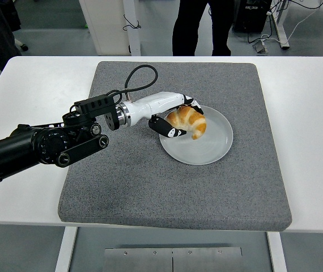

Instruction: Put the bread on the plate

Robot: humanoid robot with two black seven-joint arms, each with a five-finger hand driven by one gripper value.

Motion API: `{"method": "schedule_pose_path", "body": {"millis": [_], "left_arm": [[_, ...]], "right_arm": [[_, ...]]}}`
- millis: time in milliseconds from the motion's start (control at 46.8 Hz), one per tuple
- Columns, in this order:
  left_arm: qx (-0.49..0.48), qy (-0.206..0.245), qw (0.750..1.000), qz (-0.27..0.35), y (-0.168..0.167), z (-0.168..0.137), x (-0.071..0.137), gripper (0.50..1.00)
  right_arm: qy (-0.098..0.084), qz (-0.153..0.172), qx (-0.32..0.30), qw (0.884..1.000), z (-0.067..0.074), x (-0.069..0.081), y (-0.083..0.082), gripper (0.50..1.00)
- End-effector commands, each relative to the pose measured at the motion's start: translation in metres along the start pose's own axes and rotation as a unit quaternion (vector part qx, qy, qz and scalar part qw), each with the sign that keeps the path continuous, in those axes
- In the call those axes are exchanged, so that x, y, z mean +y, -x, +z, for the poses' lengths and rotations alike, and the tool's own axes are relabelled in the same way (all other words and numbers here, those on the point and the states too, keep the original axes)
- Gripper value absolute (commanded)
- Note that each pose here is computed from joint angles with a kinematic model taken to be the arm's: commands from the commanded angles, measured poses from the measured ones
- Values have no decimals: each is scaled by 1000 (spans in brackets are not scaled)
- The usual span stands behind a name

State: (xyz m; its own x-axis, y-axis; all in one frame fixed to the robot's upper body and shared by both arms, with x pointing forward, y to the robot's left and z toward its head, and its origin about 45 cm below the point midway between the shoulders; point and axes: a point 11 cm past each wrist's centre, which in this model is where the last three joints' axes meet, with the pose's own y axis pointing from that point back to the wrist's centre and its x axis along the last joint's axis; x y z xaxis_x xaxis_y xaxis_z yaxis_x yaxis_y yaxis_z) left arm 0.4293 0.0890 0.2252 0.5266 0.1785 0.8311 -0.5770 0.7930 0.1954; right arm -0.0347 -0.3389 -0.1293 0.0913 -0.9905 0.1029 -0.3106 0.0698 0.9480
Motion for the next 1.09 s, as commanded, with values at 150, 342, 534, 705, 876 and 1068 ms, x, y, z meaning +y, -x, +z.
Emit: {"method": "schedule_pose_path", "body": {"millis": [150, 342, 534, 705, 876, 1068], "left_arm": [[4, 2, 1000, -7, 10, 2, -2, 608], [-11, 2, 1000, -21, 26, 3, -3, 608], [-13, -2, 1000, -20, 26, 0, -3, 611], [-10, -1, 1000, -21, 28, 1, -4, 617], [-11, -2, 1000, -19, 28, 1, -5, 655], [-9, -3, 1000, -19, 28, 0, -5, 722]], "right_arm": [[0, 0, 0, 1000, 0, 0, 0, 1000], [0, 0, 0, 1000, 0, 0, 0, 1000], [0, 0, 0, 1000, 0, 0, 0, 1000], [0, 0, 0, 1000, 0, 0, 0, 1000], [0, 0, 0, 1000, 0, 0, 0, 1000], [0, 0, 0, 1000, 0, 0, 0, 1000]]}}
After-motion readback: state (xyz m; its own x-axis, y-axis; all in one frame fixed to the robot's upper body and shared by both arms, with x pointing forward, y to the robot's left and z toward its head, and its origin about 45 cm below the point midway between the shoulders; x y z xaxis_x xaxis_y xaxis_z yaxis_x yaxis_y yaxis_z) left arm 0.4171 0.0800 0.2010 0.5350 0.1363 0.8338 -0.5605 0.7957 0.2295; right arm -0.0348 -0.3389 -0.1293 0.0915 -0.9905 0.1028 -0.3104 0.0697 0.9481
